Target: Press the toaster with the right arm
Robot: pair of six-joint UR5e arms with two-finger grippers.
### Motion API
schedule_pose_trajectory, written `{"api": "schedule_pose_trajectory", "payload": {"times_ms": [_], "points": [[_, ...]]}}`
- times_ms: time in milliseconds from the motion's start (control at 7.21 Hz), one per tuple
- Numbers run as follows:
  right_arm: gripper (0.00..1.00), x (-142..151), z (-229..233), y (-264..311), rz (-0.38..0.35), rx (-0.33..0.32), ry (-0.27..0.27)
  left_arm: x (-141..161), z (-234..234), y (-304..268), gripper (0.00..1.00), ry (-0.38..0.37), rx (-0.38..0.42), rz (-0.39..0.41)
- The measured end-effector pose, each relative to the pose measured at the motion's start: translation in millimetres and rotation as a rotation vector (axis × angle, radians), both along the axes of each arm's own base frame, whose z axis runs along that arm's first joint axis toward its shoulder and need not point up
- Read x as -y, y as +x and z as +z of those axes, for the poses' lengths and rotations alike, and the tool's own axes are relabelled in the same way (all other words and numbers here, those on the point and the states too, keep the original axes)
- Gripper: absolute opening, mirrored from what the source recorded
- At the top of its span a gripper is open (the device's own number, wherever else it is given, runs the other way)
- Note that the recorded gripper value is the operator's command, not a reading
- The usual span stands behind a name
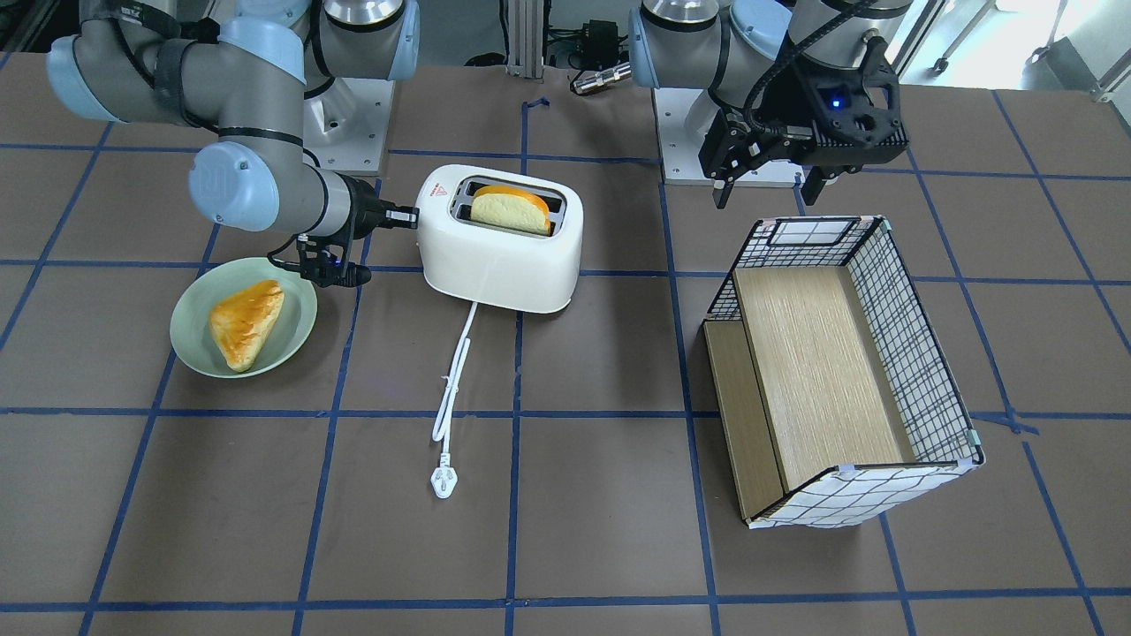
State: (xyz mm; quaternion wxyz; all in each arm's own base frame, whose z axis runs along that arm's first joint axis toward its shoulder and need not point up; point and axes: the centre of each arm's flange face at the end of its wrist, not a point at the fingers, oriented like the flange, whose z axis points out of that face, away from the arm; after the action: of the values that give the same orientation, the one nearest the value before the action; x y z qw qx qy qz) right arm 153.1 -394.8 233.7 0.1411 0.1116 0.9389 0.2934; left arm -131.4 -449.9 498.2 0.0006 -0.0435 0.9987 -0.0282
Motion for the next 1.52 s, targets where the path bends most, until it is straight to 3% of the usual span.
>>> {"api": "schedule_pose_trajectory", "payload": {"times_ms": [970, 1525], "points": [[0.00, 11.1, -9.9, -2.0, -0.027, -0.027, 0.017, 0.3, -0.1, 0.0, 1.00, 0.000, 0.000, 0.000], [0.15, 63.8, 112.7, -5.8, -0.128, -0.110, -0.054, -0.1, 0.4, 0.0, 1.00, -0.001, 0.000, 0.000]]}}
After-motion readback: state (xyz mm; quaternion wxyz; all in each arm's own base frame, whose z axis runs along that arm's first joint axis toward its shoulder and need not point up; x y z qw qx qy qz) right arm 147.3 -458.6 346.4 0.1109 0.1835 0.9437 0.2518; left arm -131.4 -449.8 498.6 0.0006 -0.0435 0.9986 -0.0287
